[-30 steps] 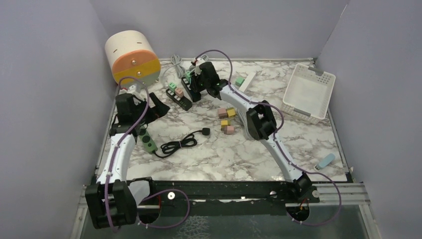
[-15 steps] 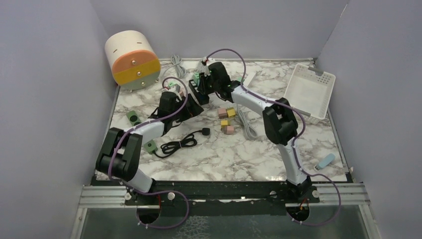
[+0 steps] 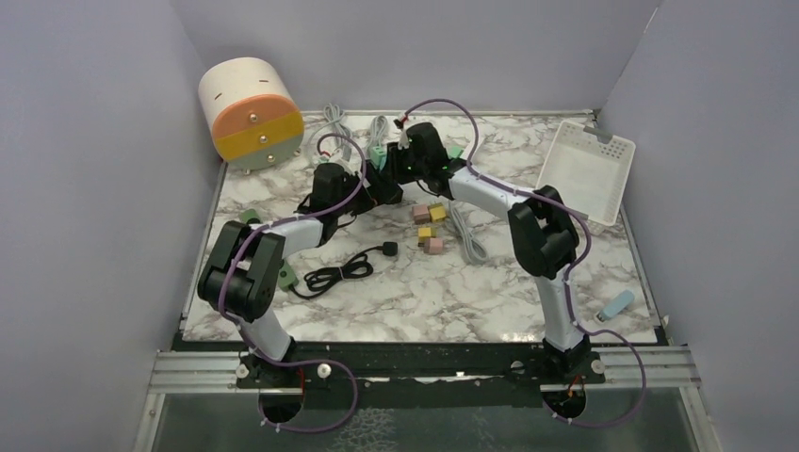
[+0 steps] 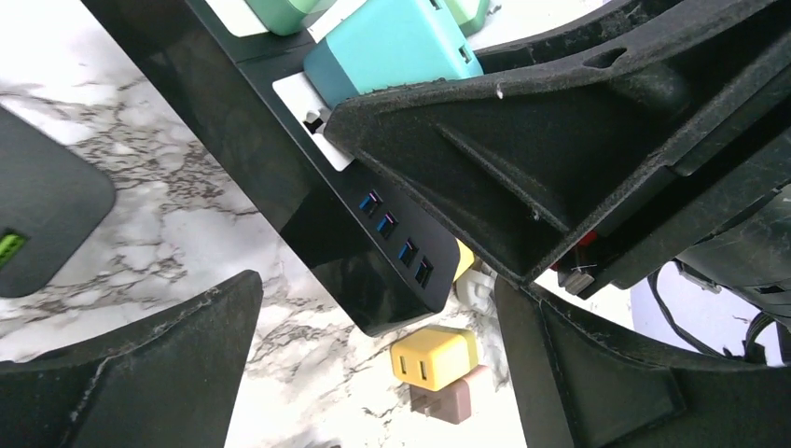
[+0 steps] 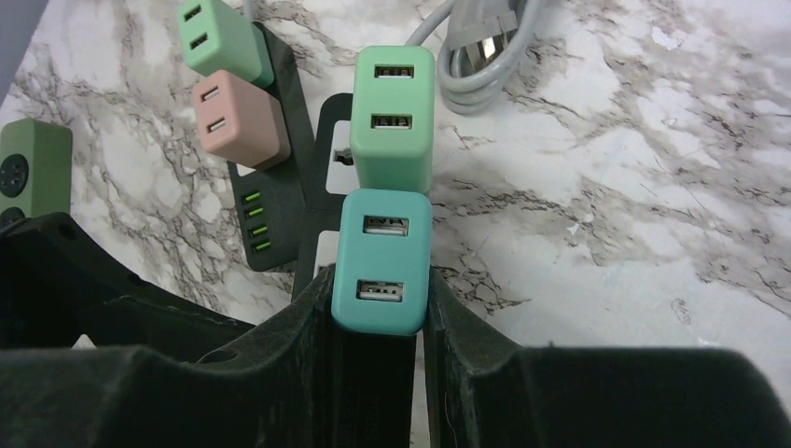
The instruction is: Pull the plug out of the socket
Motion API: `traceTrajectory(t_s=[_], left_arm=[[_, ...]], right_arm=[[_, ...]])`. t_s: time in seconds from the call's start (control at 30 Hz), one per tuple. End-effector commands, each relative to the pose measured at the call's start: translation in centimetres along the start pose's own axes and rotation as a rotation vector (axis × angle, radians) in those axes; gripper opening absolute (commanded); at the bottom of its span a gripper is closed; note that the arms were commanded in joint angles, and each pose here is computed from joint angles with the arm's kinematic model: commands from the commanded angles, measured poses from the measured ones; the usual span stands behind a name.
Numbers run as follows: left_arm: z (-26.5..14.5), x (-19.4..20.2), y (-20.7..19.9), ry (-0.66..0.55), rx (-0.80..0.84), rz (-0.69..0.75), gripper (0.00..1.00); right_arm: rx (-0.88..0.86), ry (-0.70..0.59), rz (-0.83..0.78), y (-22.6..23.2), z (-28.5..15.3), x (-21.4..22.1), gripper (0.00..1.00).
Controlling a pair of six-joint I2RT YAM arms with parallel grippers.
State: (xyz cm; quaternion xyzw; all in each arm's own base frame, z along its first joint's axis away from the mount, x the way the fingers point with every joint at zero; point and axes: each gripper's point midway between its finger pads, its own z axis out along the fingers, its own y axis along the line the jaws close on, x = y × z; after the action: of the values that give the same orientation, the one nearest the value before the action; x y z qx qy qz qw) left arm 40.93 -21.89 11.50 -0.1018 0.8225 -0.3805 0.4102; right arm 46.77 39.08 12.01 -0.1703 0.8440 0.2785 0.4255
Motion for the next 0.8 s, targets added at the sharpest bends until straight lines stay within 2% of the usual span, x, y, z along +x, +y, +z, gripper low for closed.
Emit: traceTrajectory(t_s=[0.0, 0.07, 0.13, 0.17, 0.23, 0.27, 0.47, 0.67, 0.73, 0.77], left_arm=[[2.1, -1.2, -0.1, -0.040, 0.010, -0.062, 0.92], [2.6, -0.7, 0.2, -0.024, 0.005, -0.079, 0.78], [3.0, -0.3, 0.4, -0.017, 0.005, -0.095, 0.58], [3.2, -0.3, 0.4, -0.020, 0.010, -0.104, 0.43], [3.4, -0.1, 0.6, -0.019, 0.011, -0.125, 0.02], [3.5, -0.1, 0.7, -0.020, 0.009, -0.137, 0.00], [3.0, 0.2, 2.1, -0.043, -0.045, -0.171, 0.00], [2.5, 0.4, 3.6, -0.059, -0.092, -0.209, 0.00], [2.5, 0.4, 3.7, -0.063, -0.098, -0.214, 0.00], [2.6, 0.3, 3.6, -0.064, -0.096, -0.214, 0.00]], right_arm=[[-0.153, -0.122, 0.004, 5.2, -3.8, -5.3, 0.01], [-0.173, -0.135, 0.005, 5.7, -4.5, -5.9, 0.01], [-0.194, -0.146, 0.010, 6.3, -5.1, -6.4, 0.01], [-0.207, -0.150, 0.011, 6.6, -5.4, -6.7, 0.01], [-0.229, -0.161, 0.016, 7.2, -6.2, -7.3, 0.01], [-0.239, -0.166, 0.015, 7.5, -6.5, -7.6, 0.01], [-0.285, -0.195, 0.000, 8.2, -9.1, -9.8, 0.01], [-0.453, -0.176, 0.106, 7.6, -13.2, -12.6, 0.01], [-0.388, -0.175, 0.055, 7.3, -13.2, -12.8, 0.01], [-0.309, -0.190, -0.026, 7.2, -12.9, -12.8, 0.01]])
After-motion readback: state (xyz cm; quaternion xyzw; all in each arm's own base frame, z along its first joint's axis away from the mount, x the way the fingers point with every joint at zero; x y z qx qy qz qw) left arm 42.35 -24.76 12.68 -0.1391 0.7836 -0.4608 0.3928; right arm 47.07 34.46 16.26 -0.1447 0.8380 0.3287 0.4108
